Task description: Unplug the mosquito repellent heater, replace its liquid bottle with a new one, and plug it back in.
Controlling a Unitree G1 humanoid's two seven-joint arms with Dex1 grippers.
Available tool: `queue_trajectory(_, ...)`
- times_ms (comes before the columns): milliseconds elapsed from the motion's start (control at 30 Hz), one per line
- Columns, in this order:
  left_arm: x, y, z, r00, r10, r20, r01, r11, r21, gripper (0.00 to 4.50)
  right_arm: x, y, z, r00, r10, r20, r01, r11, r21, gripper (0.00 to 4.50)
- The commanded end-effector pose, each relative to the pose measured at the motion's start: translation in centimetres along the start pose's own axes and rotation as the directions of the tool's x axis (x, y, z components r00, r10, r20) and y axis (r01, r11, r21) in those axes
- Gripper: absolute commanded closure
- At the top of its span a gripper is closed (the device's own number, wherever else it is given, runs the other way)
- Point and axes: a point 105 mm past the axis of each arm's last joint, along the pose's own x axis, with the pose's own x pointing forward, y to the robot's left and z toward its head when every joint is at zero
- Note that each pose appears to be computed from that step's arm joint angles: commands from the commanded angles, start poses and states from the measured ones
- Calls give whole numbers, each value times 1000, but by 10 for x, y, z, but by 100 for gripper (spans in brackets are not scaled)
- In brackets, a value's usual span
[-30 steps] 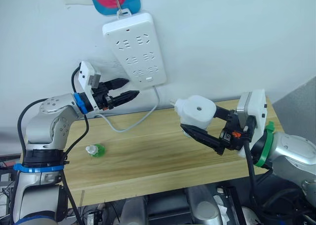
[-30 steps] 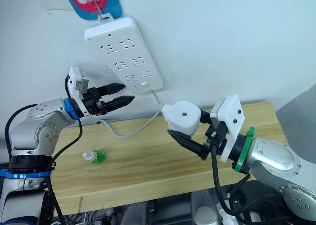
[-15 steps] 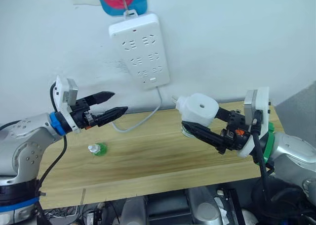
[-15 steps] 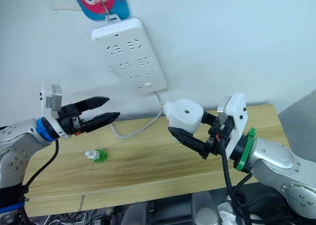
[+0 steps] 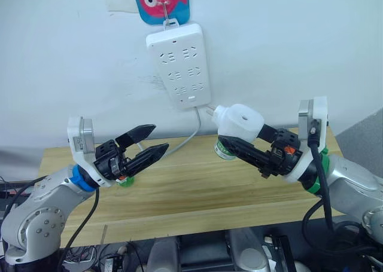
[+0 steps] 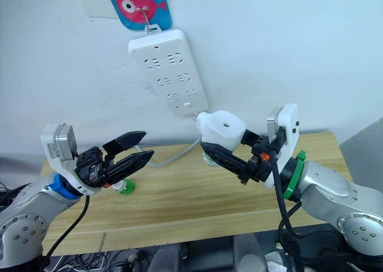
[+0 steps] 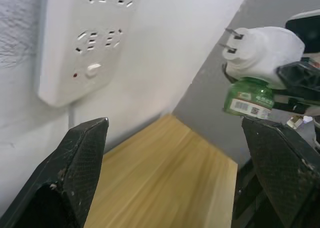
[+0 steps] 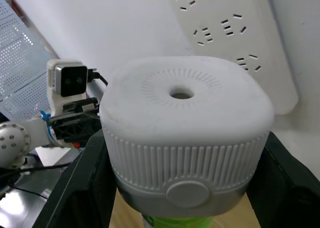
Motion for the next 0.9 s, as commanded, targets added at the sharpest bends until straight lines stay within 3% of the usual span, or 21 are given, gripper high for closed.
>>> queue_trajectory(33, 3, -16, -2, 998, -56, 22, 56, 998, 7, 3, 1, 11, 10, 999, 15, 45, -16, 1000, 10, 151)
queue_trajectory(300, 9, -26, -16, 992, -117, 53, 116, 993, 5, 3, 7, 14, 17, 998, -12, 68, 6, 996, 88, 151)
queue_trajectory(900, 40, -22, -28, 974, -186, 128, 188, 982, -3, 3, 16, 8, 15, 993, -57, 107, 36, 982, 187, 151)
